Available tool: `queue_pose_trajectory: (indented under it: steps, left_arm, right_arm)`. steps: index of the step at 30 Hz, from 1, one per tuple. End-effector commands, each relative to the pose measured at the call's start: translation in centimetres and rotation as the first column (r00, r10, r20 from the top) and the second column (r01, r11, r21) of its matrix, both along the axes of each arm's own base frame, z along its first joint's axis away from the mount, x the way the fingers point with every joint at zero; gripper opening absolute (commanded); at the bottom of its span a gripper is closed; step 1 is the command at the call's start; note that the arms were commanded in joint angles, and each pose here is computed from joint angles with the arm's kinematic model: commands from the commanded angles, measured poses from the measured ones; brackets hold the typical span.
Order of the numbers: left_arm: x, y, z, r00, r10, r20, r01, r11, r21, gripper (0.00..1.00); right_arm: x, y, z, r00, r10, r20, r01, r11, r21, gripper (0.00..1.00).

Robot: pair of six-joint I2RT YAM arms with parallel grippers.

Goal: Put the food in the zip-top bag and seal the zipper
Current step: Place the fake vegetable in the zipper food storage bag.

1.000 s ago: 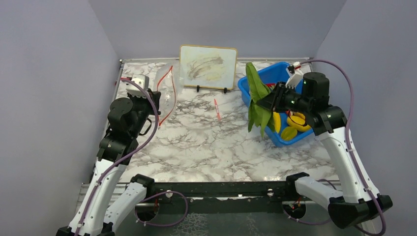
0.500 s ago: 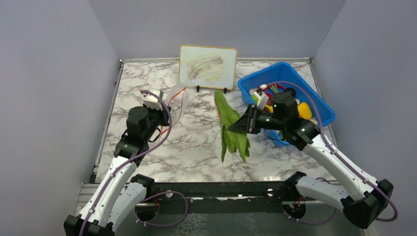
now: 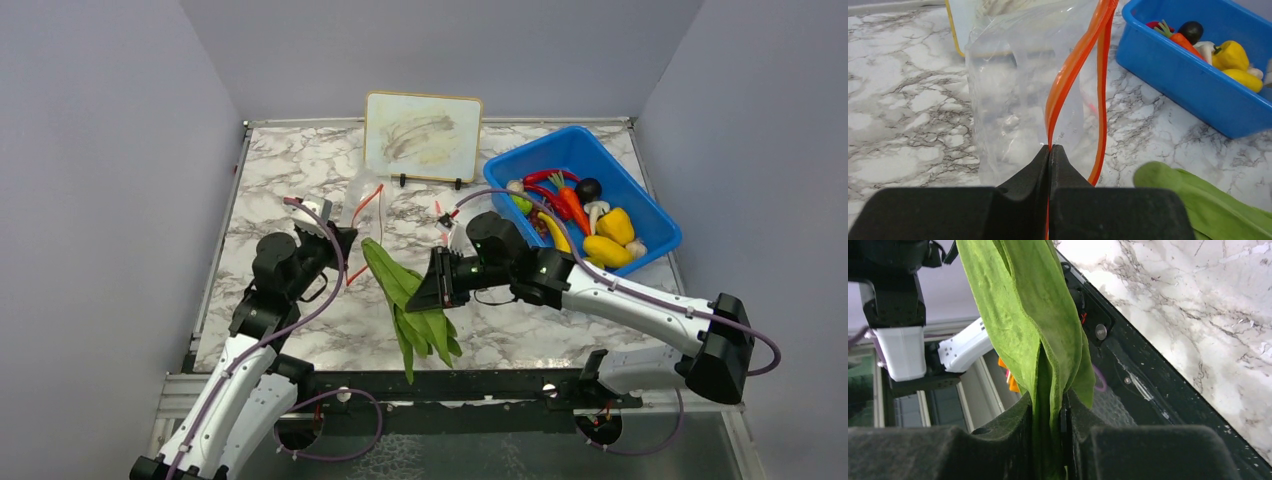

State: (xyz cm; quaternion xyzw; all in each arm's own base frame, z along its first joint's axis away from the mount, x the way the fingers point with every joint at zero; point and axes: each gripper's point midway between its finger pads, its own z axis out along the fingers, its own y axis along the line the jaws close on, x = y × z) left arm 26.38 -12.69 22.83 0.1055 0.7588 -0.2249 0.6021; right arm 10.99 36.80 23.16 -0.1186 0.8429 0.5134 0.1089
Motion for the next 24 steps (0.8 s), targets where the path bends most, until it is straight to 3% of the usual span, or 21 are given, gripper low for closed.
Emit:
queue_pose_trajectory:
  steps: [1,6,14,24]
  left_arm:
    - [-1.5,-1.4,0.5,0.993,-0.108,0.041,0.108,0.994,-0.007,0.0]
    - [-2.0,-1.9,0.1,0.988,-0.148,0.039,0.148,0.989,-0.009,0.0]
    - [-2.3,-2.1,0.5,0.982,-0.18,0.065,0.178,0.984,0.024,0.0]
    - [-3.0,-3.1,1.0,0.969,-0.237,0.07,0.238,0.971,-0.004,0.0]
  right_arm:
    - [0.7,1.6,2.1,0.997,-0.063,-0.05,0.067,0.994,0.088,0.19]
    - [1.0,2.1,1.5,0.989,-0.102,-0.105,0.11,0.991,0.077,0.2]
    - [1.4,2.4,-0.6,0.948,-0.191,-0.253,0.172,0.98,-0.096,0.2]
    - [2.4,2.9,0.2,0.9,-0.283,-0.333,0.275,0.959,-0.071,0.23]
